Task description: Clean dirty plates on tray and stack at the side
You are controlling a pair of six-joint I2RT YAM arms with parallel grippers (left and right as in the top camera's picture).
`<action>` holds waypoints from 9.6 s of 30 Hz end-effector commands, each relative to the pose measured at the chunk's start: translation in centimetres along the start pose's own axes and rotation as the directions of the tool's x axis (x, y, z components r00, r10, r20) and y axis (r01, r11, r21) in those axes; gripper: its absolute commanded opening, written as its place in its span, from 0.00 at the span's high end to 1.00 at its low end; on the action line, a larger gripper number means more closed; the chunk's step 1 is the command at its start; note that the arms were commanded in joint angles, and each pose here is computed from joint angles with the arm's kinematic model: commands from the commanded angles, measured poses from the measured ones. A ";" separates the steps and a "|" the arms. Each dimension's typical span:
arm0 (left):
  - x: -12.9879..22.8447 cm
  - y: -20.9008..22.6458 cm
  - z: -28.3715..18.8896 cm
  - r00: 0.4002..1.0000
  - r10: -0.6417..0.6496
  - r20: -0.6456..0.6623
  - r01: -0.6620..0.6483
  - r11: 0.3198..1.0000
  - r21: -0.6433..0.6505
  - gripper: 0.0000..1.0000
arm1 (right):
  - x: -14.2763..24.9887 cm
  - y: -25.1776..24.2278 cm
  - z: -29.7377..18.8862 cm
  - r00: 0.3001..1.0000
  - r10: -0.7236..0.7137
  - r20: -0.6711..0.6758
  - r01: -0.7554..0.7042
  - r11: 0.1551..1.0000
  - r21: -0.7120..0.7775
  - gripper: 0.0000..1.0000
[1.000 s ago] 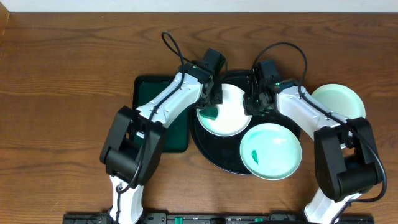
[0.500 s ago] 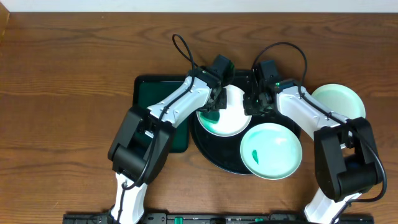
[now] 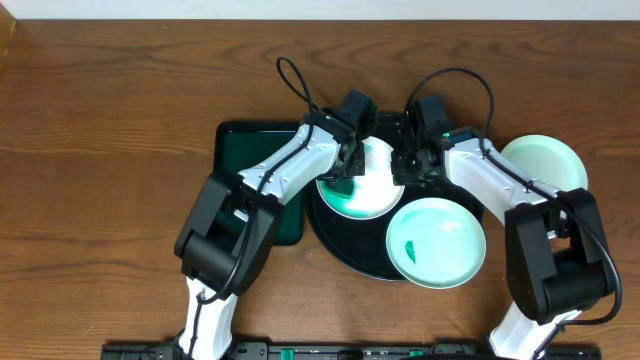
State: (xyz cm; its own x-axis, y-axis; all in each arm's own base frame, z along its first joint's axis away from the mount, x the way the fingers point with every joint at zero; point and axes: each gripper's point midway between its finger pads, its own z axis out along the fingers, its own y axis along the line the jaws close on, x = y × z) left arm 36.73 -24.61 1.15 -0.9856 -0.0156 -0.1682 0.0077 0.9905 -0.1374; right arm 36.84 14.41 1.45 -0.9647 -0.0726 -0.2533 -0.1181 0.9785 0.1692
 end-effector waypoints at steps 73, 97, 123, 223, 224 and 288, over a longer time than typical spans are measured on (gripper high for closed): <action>1.2 0.1 -4.5 0.997 0.025 0.070 -0.031 0.996 0.083 0.93 | 0.1 0.3 -0.4 1.000 -0.020 0.006 0.020 1.000 -0.013 0.99; 3.8 -6.8 -2.5 0.989 0.074 -0.130 -0.013 0.909 0.418 0.93 | 0.0 0.3 -0.4 1.000 -0.020 0.006 0.020 1.000 -0.013 0.99; -2.1 -0.6 -3.8 0.978 0.045 0.205 -0.059 0.996 0.063 0.92 | 0.1 0.3 -0.4 1.000 -0.020 0.006 0.020 1.000 -0.013 0.99; 2.7 0.8 1.2 0.998 -0.048 0.029 0.046 0.997 0.057 0.93 | 0.1 0.7 -0.4 1.000 -0.021 0.004 0.021 0.999 -0.035 0.99; 3.2 0.4 1.5 0.999 -0.045 0.004 0.044 0.996 0.076 0.93 | 0.1 0.7 -0.4 1.000 -0.021 0.004 0.021 0.999 -0.035 0.99; 7.9 18.5 -10.1 0.970 -0.215 0.111 0.235 0.945 -0.228 0.92 | 0.0 1.3 -0.4 0.999 -0.034 0.010 0.034 0.999 -0.040 0.99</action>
State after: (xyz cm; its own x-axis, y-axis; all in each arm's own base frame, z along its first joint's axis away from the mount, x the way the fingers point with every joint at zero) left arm 27.68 -5.66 8.18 -0.9399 -0.2490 -0.2338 -0.2626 0.9645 0.0283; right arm 36.76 14.90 1.47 -0.9638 -0.0802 -0.2543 -0.1306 0.9734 0.1881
